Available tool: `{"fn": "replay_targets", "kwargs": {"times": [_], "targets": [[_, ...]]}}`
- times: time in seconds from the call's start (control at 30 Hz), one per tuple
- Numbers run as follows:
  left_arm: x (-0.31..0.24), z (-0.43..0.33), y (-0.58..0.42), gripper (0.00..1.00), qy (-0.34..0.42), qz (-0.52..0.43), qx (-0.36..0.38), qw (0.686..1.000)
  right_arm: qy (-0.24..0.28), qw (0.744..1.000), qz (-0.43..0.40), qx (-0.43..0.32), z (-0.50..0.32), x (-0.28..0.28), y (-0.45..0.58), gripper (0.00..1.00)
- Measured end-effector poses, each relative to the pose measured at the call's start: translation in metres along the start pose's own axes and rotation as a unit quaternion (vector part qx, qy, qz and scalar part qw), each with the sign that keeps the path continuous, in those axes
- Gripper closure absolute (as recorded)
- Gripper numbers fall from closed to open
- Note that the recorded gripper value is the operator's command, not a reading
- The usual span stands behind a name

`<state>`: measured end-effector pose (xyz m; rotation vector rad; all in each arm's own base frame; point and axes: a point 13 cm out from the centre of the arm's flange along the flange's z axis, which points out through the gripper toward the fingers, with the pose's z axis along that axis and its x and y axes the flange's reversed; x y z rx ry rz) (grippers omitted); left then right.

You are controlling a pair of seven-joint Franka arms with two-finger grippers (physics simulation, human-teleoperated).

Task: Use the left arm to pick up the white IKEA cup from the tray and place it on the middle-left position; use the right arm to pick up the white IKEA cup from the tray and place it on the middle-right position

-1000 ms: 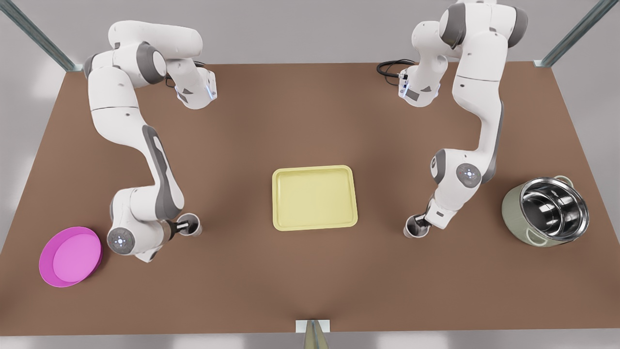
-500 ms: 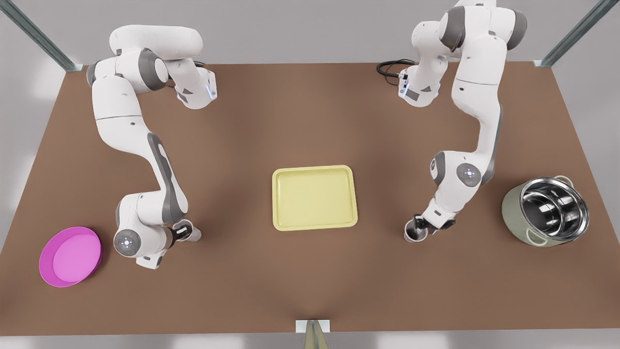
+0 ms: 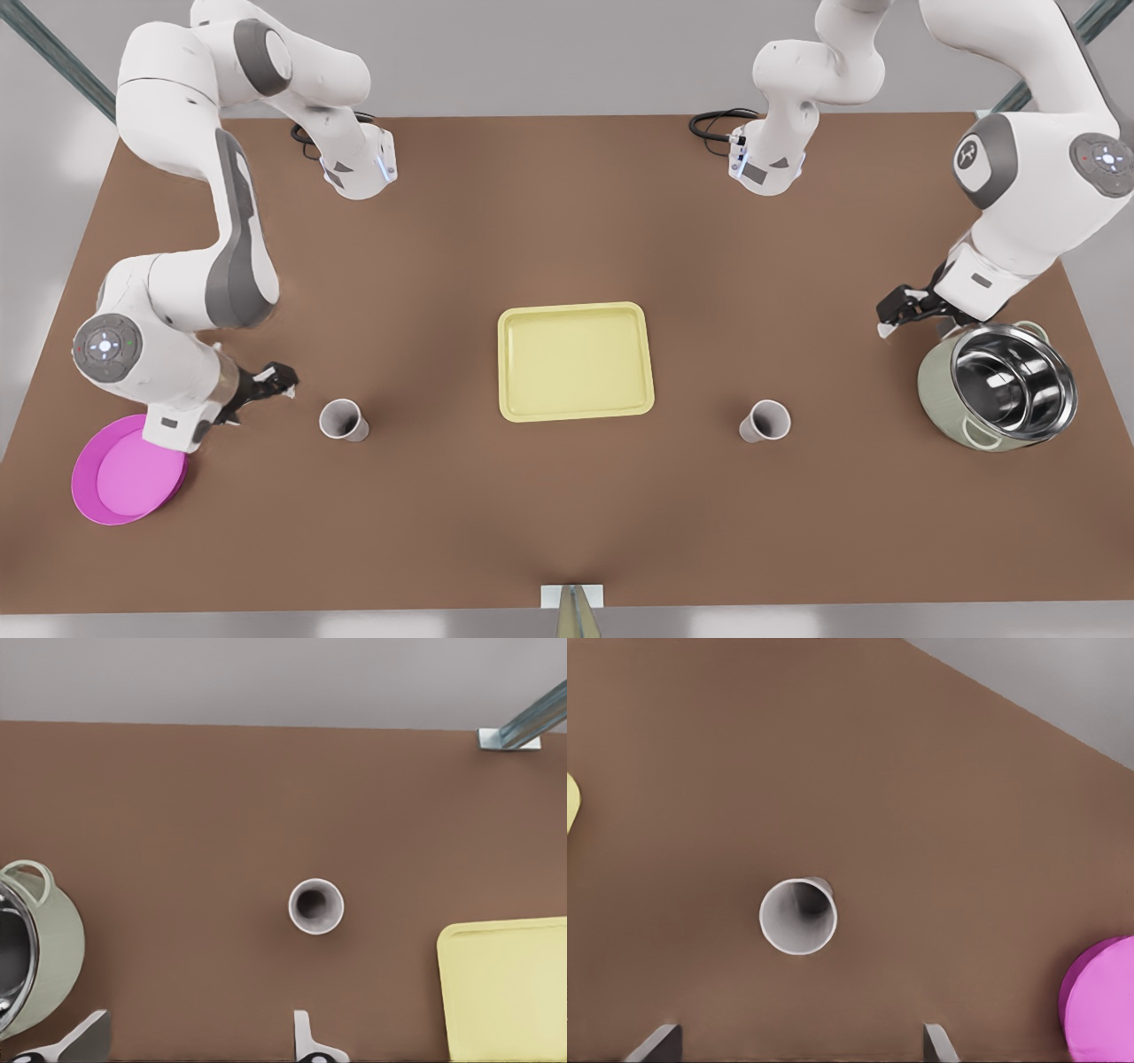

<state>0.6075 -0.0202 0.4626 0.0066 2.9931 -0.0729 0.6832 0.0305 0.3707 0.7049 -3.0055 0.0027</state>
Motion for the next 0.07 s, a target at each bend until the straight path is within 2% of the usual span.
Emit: {"fn": "replay_targets", "kwargs": {"times": [0.07], "targets": [[0.0046, 0.0018, -0.0071, 0.0, 0.012, 0.006, -0.002, 1.0, 0.002, 0.998, 0.055, -0.009, -0.0122, 0.0187, -0.0166, 0.0]]}}
